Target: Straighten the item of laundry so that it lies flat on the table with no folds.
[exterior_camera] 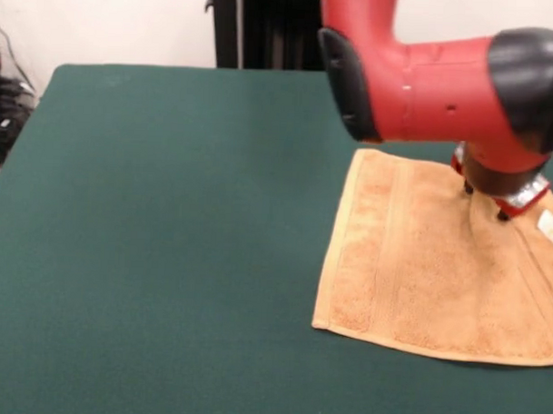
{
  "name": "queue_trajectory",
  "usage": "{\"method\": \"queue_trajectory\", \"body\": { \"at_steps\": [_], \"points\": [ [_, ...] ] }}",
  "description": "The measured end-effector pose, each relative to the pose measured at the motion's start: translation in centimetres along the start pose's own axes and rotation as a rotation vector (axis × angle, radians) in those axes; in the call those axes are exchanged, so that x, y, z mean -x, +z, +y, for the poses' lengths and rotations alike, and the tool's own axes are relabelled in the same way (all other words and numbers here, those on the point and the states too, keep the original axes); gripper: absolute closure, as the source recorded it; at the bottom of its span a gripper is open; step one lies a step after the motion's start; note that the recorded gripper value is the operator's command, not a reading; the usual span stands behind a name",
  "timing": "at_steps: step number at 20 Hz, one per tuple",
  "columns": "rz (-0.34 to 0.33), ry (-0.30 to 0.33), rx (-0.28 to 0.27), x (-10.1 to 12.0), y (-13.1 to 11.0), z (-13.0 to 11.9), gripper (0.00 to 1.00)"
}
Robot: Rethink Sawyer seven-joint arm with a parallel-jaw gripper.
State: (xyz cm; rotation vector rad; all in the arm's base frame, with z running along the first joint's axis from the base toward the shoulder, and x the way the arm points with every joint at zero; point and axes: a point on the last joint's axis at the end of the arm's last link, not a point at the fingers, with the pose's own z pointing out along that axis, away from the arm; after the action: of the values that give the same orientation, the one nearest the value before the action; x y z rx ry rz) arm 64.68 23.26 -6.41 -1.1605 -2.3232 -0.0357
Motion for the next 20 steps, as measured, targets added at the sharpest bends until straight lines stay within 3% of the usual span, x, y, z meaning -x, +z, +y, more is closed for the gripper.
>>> {"method": "queue_trajectory", "body": {
  "at_steps": [7, 13, 18, 20],
  "points": [
    [0.123, 0.14, 0.111, 0.8, 0.5, -1.7, 0.0],
    [0.188, 0.227, 0.167, 0.5, 1.2, -2.5, 0.0],
    [0.366, 0.379, 0.232, -0.7, 2.5, -3.2, 0.0],
    [0.399, 0.405, 0.236, -1.1, 2.8, -3.5, 0.0]
  ]
}}
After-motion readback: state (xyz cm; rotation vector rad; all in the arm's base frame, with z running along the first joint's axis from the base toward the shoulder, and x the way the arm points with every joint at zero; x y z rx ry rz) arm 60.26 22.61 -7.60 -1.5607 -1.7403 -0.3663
